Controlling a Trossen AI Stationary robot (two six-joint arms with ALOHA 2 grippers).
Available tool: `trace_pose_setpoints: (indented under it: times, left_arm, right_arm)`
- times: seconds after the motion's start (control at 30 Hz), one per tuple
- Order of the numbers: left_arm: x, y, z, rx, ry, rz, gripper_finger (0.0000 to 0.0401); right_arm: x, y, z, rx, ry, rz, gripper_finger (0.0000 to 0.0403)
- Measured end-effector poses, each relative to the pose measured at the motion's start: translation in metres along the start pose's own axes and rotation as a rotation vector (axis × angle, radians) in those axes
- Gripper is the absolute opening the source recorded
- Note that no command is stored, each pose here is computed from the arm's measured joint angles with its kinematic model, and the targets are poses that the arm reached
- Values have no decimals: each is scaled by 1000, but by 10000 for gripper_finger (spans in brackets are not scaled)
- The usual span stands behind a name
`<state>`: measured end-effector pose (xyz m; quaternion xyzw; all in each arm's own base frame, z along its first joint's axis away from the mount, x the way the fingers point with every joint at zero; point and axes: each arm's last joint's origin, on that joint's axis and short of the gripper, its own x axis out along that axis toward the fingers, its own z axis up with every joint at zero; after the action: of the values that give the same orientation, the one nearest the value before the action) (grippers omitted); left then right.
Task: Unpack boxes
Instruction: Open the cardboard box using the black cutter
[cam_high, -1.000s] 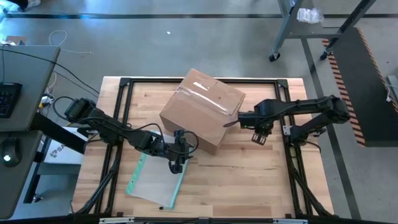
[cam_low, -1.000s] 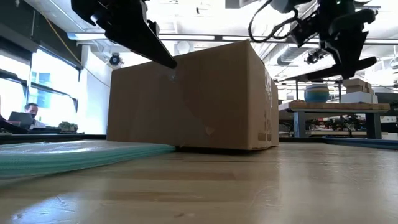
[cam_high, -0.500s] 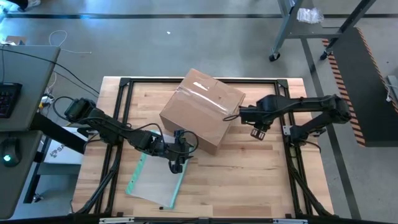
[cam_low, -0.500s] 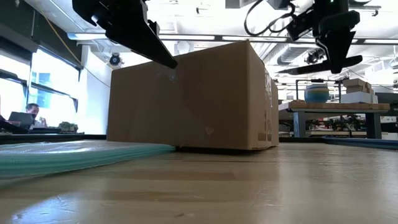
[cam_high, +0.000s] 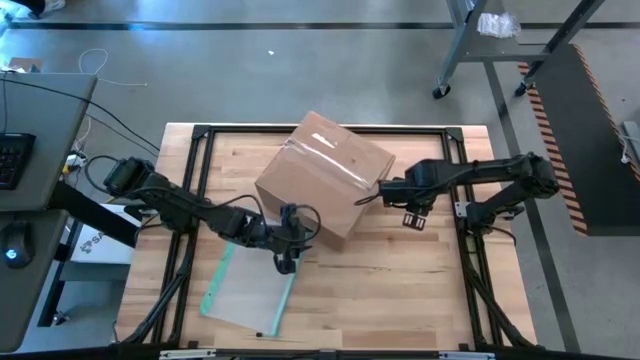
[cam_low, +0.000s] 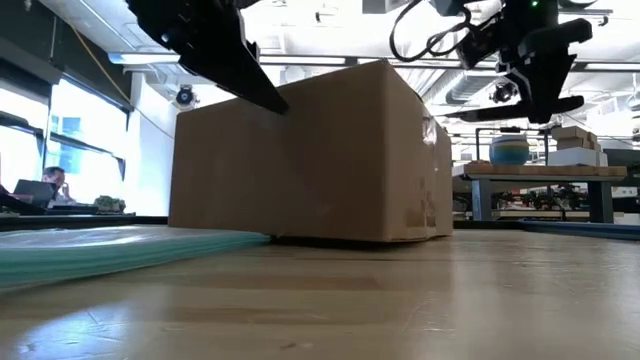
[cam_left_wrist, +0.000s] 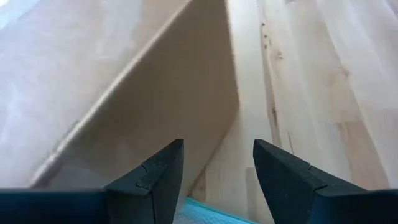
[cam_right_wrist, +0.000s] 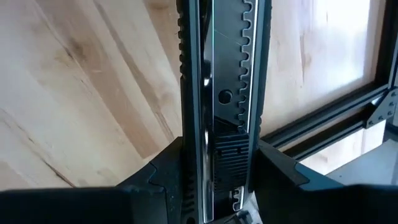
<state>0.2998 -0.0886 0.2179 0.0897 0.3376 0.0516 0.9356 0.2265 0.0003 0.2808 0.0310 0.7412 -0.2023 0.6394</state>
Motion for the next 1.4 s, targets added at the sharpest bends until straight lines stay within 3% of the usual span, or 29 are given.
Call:
trace_pose_setpoints:
  times: [0.43,0.93,1.27,1.4]
  left_arm:
    - [2,4,5,-21,-43,2,176]
    - [10,4,9,-51,-97,9,176]
    - [24,8,5,-95,-81,60,176]
    - [24,8,4,-99,-68,65,176]
  right_arm:
    - [-1,8,8,4,-90,83,126]
    - [-4,23,5,-9,-91,106,126]
    - [-24,55,20,-139,-111,115,126]
    - [-37,64,10,-196,-90,99,126]
